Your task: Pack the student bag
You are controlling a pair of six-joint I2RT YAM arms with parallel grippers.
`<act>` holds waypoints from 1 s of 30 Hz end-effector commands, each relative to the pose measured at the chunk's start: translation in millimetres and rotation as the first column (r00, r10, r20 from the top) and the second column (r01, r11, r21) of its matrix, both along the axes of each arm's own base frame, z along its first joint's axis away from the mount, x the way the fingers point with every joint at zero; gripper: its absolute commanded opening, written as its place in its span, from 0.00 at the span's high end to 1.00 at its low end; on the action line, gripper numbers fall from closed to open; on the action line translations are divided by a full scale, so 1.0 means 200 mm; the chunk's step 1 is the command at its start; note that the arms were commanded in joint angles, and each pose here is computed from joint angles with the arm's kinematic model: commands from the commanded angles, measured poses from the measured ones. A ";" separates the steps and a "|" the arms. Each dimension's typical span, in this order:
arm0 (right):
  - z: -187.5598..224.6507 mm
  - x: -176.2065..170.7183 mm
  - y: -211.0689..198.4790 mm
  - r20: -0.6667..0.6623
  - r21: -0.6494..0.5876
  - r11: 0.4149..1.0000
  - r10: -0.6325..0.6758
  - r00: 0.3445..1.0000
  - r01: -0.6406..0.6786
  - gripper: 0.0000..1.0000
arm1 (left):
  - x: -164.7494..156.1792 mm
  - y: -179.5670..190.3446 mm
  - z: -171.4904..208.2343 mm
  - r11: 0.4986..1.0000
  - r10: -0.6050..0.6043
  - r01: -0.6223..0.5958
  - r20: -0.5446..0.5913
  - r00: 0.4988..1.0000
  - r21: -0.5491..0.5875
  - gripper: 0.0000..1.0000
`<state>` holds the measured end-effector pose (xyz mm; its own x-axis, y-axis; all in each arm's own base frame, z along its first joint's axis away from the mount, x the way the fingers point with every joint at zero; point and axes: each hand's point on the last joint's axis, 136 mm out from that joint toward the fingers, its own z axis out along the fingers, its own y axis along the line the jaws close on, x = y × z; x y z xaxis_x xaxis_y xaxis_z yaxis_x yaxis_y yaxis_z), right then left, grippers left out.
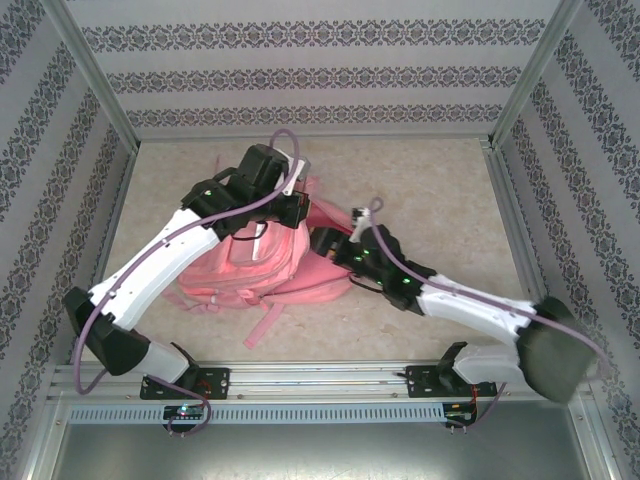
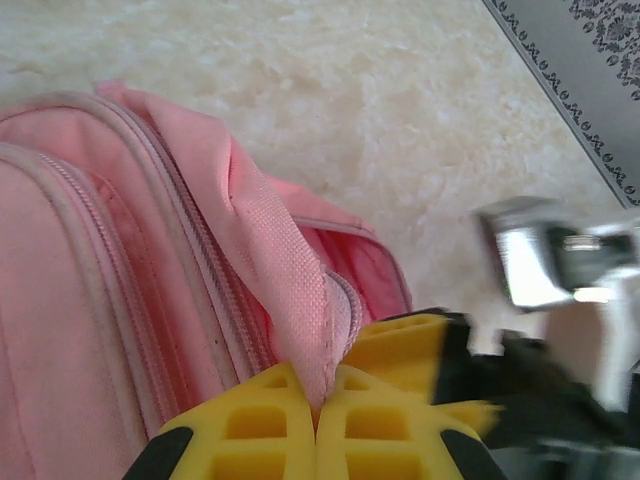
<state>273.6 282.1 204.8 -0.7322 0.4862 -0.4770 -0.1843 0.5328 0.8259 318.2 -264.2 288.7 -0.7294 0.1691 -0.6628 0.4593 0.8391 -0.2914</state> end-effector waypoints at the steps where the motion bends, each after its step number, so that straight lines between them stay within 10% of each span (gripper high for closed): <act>1: -0.06 -0.01 -0.26 0.049 -0.123 0.985 -0.119 0.992 0.125 0.27 | 0.05 -0.17 -0.04 0.996 -0.028 0.027 -0.005 1.000 -0.090 1.00; 20: -0.09 -0.18 -0.60 0.085 -0.255 0.956 -0.126 0.988 0.144 0.36 | 0.29 -0.75 -0.62 0.989 -0.095 0.055 -0.308 0.947 -0.138 0.95; 26: -0.06 -0.17 -0.60 0.112 -0.267 0.953 -0.118 0.987 0.145 0.37 | 0.32 -0.84 -0.52 0.973 -0.129 0.060 -0.316 0.940 -0.221 0.81; 30: -0.04 -0.19 -0.59 0.135 -0.281 0.953 -0.080 0.988 0.116 0.36 | 0.31 -0.83 -0.31 0.955 -0.161 0.084 -0.259 0.953 -0.284 0.52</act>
